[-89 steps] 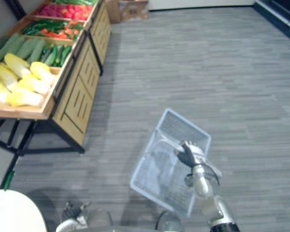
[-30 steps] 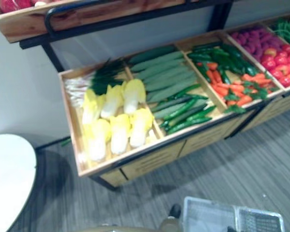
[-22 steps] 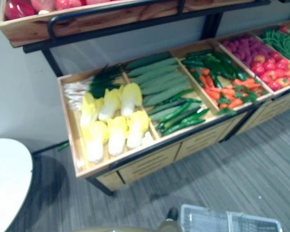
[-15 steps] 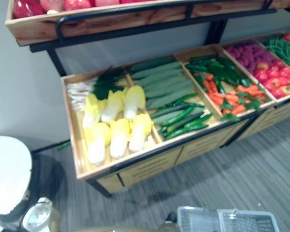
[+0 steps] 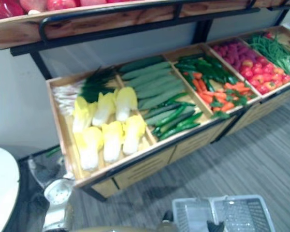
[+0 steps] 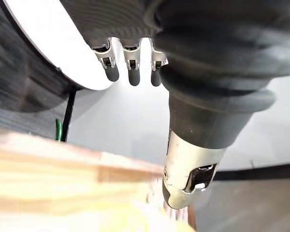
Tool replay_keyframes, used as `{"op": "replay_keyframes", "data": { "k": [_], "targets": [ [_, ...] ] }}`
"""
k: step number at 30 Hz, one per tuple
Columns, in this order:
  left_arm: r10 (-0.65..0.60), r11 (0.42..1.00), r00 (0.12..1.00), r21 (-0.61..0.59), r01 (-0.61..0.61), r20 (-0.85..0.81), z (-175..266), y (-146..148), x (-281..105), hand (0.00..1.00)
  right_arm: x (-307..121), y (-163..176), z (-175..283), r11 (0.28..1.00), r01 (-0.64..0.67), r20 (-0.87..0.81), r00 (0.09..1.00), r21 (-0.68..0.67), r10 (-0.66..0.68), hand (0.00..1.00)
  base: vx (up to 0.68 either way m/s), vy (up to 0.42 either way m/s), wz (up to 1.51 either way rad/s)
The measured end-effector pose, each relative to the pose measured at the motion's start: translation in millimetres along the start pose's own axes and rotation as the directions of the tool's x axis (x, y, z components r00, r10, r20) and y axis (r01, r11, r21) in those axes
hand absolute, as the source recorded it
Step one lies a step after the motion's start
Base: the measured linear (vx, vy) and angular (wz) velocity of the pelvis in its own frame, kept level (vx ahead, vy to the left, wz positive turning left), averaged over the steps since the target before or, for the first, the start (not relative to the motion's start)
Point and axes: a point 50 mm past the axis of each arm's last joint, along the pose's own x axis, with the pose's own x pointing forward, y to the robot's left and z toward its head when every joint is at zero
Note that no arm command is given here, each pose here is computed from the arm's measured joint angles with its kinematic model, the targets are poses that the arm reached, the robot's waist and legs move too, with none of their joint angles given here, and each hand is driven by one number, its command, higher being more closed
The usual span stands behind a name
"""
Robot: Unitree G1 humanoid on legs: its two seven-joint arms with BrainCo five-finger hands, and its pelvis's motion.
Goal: Pick vegetable in the basket
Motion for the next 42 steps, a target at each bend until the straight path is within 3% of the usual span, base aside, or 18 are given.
{"op": "replay_keyframes", "data": {
  "k": [7,22,42],
  "targets": [
    [-0.083,0.996,0.996,-0.027,0.084,0.026,10.6,-18.2,0.4,0.0,4.9,-8.9,4.7,1.0,-0.004,0.033,0.999,-0.024,0.005,1.0,0.01,0.0,-0.15],
    [0.042,0.999,0.998,0.001,-0.042,-0.049,-1.1,-18.6,8.3,0.0,2.1,-3.7,14.4,0.996,-0.026,0.118,0.992,-0.085,0.036,1.0,0.0,-0.009,-0.05],
    [-0.01,0.997,0.993,0.079,0.019,-0.116,-19.6,-23.5,2.4,0.0,-0.7,2.5,16.7,0.994,-0.04,0.139,0.989,-0.103,0.054,1.0,0.0,-0.005,0.0]
  ]
}}
